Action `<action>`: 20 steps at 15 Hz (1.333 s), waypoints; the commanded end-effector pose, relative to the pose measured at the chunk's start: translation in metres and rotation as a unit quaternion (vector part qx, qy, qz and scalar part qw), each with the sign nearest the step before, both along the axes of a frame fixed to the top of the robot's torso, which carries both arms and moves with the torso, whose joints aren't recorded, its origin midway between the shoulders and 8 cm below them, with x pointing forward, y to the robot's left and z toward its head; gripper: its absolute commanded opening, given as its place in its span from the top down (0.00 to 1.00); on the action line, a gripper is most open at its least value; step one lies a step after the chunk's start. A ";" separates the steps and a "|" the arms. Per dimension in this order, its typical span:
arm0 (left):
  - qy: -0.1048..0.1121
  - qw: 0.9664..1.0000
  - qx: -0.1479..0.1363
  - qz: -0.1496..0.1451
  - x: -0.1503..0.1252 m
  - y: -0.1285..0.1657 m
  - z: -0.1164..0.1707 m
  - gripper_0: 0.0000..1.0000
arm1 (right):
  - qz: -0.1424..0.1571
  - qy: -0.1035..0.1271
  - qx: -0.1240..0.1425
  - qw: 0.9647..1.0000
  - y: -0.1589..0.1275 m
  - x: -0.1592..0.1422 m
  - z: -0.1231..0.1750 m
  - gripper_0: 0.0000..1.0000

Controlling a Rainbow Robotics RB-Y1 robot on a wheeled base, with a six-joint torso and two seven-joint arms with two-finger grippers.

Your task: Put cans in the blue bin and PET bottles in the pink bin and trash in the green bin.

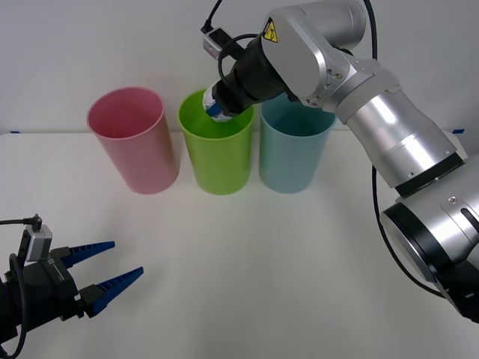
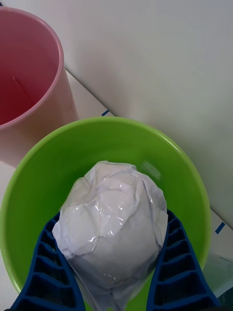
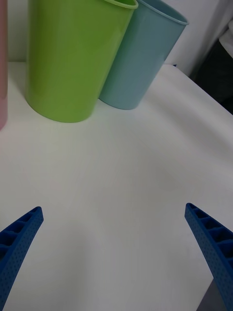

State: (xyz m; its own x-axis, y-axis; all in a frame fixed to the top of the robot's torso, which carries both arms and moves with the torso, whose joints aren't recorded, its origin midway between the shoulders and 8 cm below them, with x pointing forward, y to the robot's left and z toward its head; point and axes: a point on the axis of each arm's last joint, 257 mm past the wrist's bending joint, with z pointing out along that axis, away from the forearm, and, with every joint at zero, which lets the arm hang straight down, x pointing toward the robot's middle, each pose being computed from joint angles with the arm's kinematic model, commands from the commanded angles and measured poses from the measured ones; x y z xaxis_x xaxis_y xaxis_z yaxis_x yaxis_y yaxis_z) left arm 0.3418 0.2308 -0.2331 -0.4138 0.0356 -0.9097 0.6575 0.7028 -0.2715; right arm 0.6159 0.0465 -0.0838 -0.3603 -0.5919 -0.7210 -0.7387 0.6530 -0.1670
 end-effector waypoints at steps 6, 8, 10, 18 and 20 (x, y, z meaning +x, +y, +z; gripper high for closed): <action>0.000 1.000 0.000 0.000 0.000 0.000 0.000 0.00 | 0.024 -0.016 -0.015 0.999 0.002 0.000 -0.001 0.22; 0.000 1.000 0.000 0.000 0.000 0.000 0.000 0.00 | 0.025 -0.017 -0.017 0.999 0.001 0.000 -0.003 0.00; 0.000 1.000 0.000 0.000 0.000 0.000 0.000 0.00 | 0.026 -0.015 -0.018 0.999 0.000 -0.001 -0.005 0.00; 0.000 1.000 0.000 0.000 0.000 0.000 0.000 0.00 | 0.027 -0.013 -0.015 0.999 0.002 -0.001 -0.005 0.00; 0.000 1.000 0.000 0.000 0.000 0.000 0.000 0.00 | 0.027 -0.020 -0.001 0.999 0.002 0.000 0.007 0.00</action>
